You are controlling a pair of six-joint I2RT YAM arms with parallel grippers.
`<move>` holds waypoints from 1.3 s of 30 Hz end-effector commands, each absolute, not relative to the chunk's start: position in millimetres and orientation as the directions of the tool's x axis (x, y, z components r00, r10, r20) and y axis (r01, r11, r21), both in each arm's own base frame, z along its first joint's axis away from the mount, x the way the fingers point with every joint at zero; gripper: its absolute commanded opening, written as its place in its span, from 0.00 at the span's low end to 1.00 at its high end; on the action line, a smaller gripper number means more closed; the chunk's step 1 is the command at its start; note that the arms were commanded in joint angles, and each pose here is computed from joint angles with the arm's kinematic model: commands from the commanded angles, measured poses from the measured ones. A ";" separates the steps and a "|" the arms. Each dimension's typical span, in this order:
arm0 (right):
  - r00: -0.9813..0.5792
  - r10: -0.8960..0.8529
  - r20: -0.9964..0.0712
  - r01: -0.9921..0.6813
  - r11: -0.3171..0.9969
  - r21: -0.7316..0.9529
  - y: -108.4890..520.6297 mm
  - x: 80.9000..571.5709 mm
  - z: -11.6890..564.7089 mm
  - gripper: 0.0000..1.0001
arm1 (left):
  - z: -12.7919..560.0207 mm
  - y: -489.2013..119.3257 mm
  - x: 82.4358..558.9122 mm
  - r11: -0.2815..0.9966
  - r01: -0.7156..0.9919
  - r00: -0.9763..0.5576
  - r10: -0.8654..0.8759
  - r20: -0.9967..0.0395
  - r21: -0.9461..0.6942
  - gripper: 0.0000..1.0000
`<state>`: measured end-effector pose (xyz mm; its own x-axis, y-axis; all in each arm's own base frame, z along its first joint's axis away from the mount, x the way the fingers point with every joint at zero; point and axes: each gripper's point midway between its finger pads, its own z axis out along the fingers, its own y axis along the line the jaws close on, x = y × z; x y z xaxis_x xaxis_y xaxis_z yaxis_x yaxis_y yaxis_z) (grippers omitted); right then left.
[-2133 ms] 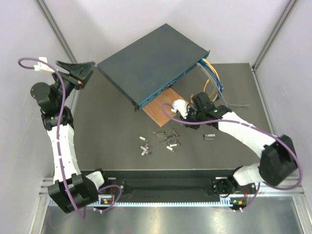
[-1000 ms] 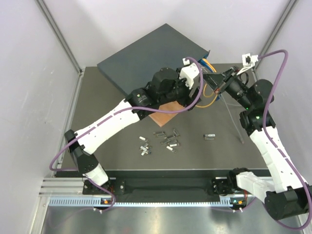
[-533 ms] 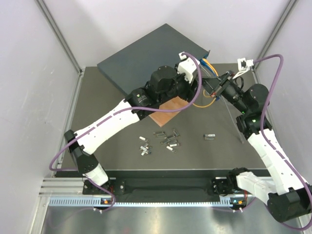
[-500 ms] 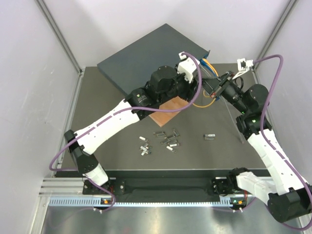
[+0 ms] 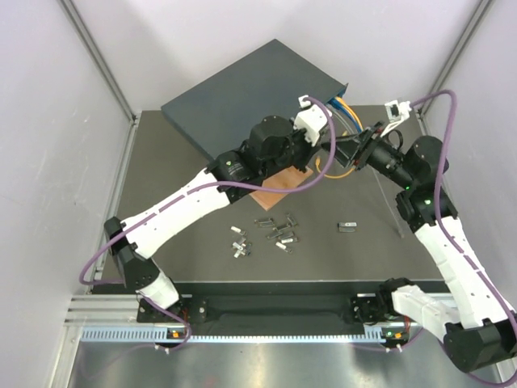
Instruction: Insert the plug into the switch port
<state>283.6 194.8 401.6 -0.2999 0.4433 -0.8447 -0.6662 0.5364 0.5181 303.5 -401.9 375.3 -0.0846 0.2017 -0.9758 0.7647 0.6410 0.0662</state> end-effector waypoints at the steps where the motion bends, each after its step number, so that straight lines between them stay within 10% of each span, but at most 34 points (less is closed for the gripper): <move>1: -0.271 0.206 -0.940 -0.774 0.534 0.340 196.0 250.1 396.6 0.51 | 416.2 -380.5 287.9 0.607 0.781 0.057 0.168 -0.984 0.149 0.00; 5: -0.321 0.008 -0.947 -0.837 0.465 0.288 195.3 220.6 359.3 0.79 | 407.4 -377.5 265.7 0.496 0.830 0.156 0.235 -0.959 0.257 0.00; 13: -0.376 -0.165 -0.912 -0.862 0.424 0.278 181.3 187.6 327.5 0.95 | 374.7 -353.9 240.0 0.304 0.780 0.400 0.428 -0.810 0.546 0.00; 23: -0.366 -0.416 -0.832 -0.926 0.255 0.280 169.0 151.2 294.5 0.83 | 339.3 -358.0 213.7 0.007 0.402 0.753 0.566 -0.335 0.916 0.00; 39: -0.124 -0.397 -0.909 -0.920 0.388 -0.044 177.8 182.0 293.9 0.63 | 327.7 -372.1 197.0 -0.050 0.036 0.821 0.571 -0.001 0.998 0.00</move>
<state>158.7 166.9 266.8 -0.2582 -0.4612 -0.8489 -0.9327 0.3481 0.0946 195.1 -374.7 289.2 0.8251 0.5617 -0.0612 0.1719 -0.1462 0.9742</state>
